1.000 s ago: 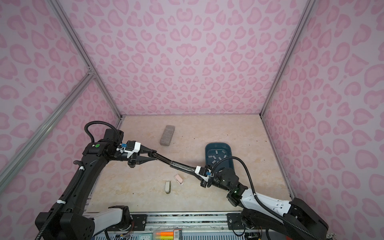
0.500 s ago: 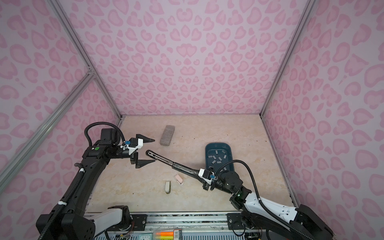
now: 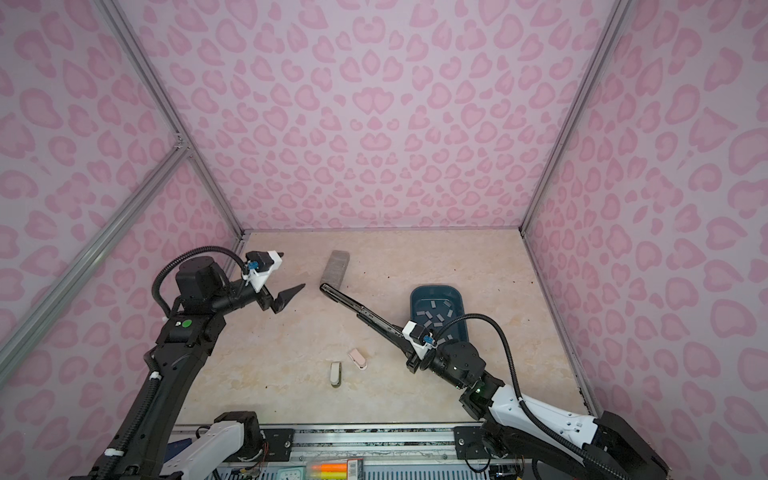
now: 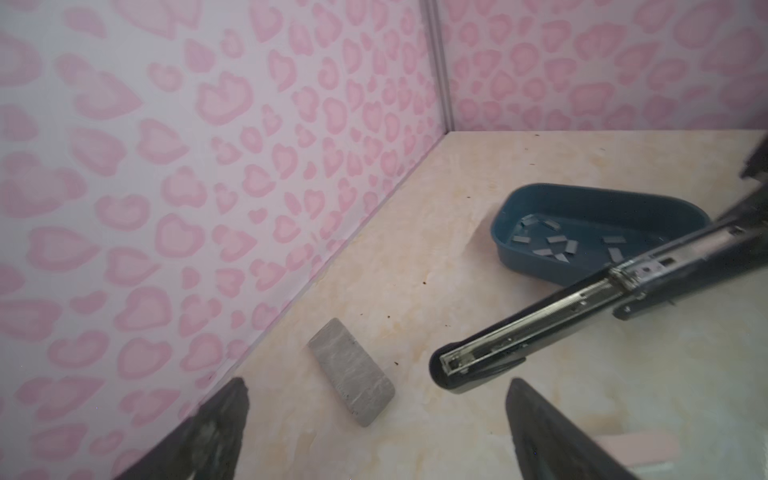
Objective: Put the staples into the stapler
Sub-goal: 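Lower the opened stapler onto the table with the right gripper and release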
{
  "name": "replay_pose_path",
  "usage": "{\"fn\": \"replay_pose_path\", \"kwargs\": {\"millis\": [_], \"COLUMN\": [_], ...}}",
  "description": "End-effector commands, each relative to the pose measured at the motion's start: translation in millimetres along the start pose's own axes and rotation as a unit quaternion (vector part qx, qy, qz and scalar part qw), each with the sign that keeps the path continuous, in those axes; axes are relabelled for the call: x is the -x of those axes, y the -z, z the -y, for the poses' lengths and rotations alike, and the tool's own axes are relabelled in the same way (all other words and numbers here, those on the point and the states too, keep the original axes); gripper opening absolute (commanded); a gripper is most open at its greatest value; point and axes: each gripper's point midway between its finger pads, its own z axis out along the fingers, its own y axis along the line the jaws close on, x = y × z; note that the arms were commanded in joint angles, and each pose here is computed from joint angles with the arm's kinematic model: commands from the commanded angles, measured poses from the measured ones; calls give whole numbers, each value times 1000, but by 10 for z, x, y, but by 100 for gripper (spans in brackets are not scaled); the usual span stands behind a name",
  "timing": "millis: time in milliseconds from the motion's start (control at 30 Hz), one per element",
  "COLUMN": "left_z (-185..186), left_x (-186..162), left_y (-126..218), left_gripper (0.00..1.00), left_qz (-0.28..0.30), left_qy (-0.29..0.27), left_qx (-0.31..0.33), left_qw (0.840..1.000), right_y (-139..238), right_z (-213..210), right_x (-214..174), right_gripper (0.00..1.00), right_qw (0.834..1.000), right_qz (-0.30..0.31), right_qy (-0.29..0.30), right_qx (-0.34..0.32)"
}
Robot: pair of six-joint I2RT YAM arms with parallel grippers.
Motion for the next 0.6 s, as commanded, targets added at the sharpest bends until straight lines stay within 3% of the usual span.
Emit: {"fn": "replay_pose_path", "kwargs": {"millis": [0, 33, 133, 300, 433, 567], "left_z": [-820, -837, -669, -471, -441, -406], "left_x": [282, 335, 576, 258, -622, -1018], "left_y": [268, 304, 291, 105, 91, 312], "left_gripper": [97, 97, 97, 97, 97, 97], "left_qz": [23, 39, 111, 101, 45, 50], "left_qy": [212, 246, 326, 478, 601, 617], "left_qx": [217, 220, 153, 97, 197, 271], "left_qw": [953, 943, 926, 867, 773, 737], "right_y": [1, 2, -8, 24, 7, 23], "right_z": [236, 310, 474, 622, 683, 824], "right_x": [337, 321, 303, 201, 22, -172], "right_gripper": [0, 0, 0, 0, 0, 0], "right_qw": [995, 993, 985, 973, 966, 951], "right_qz": [60, 57, 40, 21, -2, -29], "right_qy": [-49, -64, -104, -146, -164, -177], "right_qx": [-62, -83, -129, -175, -199, -253]}}
